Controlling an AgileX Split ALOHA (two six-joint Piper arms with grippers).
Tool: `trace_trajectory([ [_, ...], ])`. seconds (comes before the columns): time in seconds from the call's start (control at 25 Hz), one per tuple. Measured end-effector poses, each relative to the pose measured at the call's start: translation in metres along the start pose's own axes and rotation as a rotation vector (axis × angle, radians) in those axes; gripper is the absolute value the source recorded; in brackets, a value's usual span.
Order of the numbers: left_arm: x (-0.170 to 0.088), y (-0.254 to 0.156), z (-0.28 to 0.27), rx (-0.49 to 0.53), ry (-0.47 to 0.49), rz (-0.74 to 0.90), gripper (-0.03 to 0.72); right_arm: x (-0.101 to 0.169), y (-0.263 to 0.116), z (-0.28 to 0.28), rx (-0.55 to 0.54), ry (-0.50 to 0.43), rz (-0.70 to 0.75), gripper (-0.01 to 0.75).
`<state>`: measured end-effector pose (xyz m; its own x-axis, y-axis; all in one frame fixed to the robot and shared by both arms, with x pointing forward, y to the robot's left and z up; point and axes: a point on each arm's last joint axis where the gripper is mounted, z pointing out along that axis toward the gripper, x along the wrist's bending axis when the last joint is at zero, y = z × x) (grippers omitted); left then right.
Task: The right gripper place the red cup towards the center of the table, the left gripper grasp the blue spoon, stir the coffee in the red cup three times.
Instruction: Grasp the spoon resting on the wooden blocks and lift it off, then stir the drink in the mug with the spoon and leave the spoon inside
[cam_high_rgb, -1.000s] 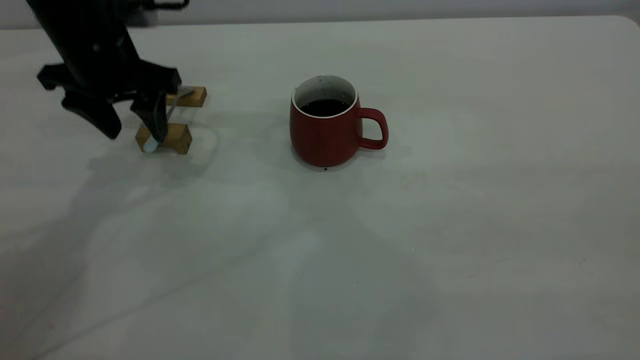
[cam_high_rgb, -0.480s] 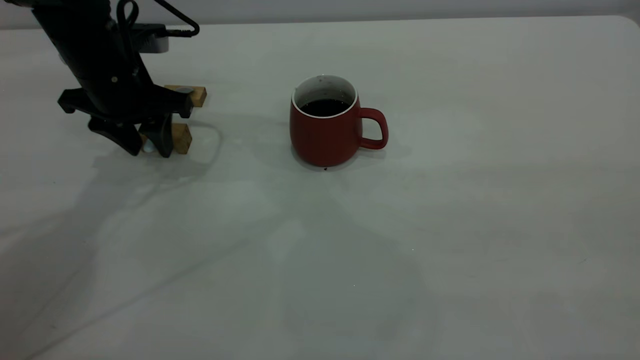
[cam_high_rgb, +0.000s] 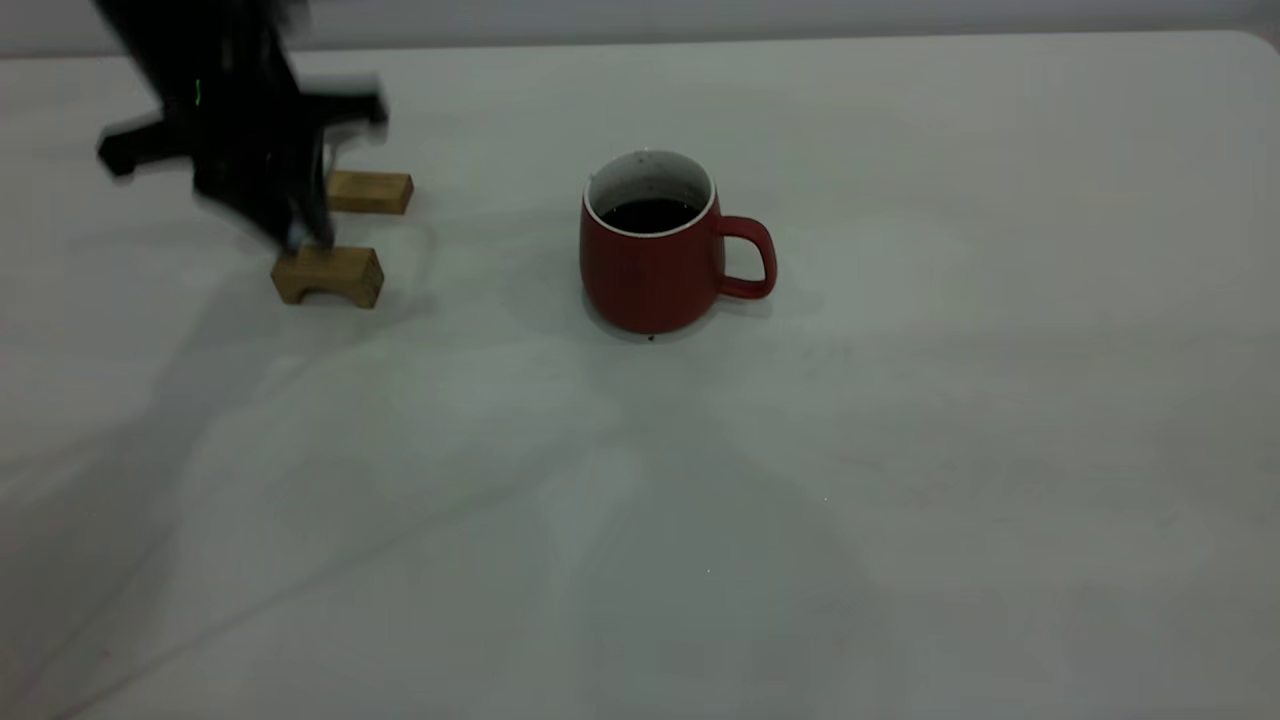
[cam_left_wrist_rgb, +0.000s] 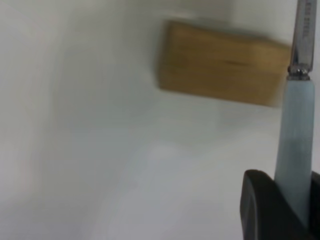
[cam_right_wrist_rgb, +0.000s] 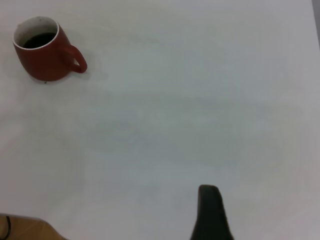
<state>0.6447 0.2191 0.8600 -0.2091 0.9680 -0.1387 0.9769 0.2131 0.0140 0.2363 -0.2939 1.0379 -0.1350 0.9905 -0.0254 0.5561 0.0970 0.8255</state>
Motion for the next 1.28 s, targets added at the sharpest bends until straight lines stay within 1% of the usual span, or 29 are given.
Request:
trace_trajectory([
  [0.04, -0.007, 0.000, -0.016, 0.018, -0.045, -0.087, 0.178, 0.000, 0.000, 0.000, 0.000, 0.000, 0.000, 0.587],
  [0.08, -0.016, -0.002, -0.032, 0.061, -0.104, -0.190, 0.178, 0.000, 0.000, 0.000, 0.000, 0.000, 0.000, 0.587],
  [0.2, -0.043, -0.014, -0.067, 0.264, -0.286, -0.489, 0.178, 0.000, 0.000, 0.000, 0.000, 0.000, 0.000, 0.587],
  [0.28, -0.060, -0.021, -0.083, 0.427, -0.411, -0.655, 0.178, 0.000, 0.000, 0.000, 0.000, 0.000, 0.000, 0.587],
  [0.4, -0.081, -0.026, -0.101, 0.641, -0.580, -0.826, 0.178, 0.000, 0.000, 0.000, 0.000, 0.000, 0.000, 0.587],
  [0.48, -0.092, -0.026, -0.107, 0.724, -0.673, -0.883, 0.178, 0.000, 0.000, 0.000, 0.000, 0.000, 0.000, 0.587],
  [0.56, -0.099, -0.023, -0.107, 0.768, -0.740, -0.931, 0.178, 0.000, 0.000, 0.000, 0.000, 0.000, 0.000, 0.587],
  [0.72, -0.105, -0.015, -0.084, 0.815, -0.791, -1.037, 0.178, 0.000, 0.000, 0.000, 0.000, 0.000, 0.000, 0.586],
  [0.84, -0.106, -0.010, -0.057, 0.869, -0.797, -1.113, 0.178, 0.000, 0.000, 0.000, 0.000, 0.000, 0.000, 0.586],
  [1.08, -0.103, -0.006, -0.009, 0.936, -0.779, -1.204, 0.178, 0.000, 0.000, 0.000, 0.000, 0.000, 0.000, 0.586],
  [1.2, -0.099, -0.006, 0.012, 0.940, -0.752, -1.249, 0.178, 0.000, 0.000, 0.000, 0.000, 0.000, 0.000, 0.586],
  [1.28, -0.097, -0.005, 0.025, 0.916, -0.745, -1.268, 0.178, 0.000, 0.000, 0.000, 0.000, 0.000, 0.000, 0.586],
])
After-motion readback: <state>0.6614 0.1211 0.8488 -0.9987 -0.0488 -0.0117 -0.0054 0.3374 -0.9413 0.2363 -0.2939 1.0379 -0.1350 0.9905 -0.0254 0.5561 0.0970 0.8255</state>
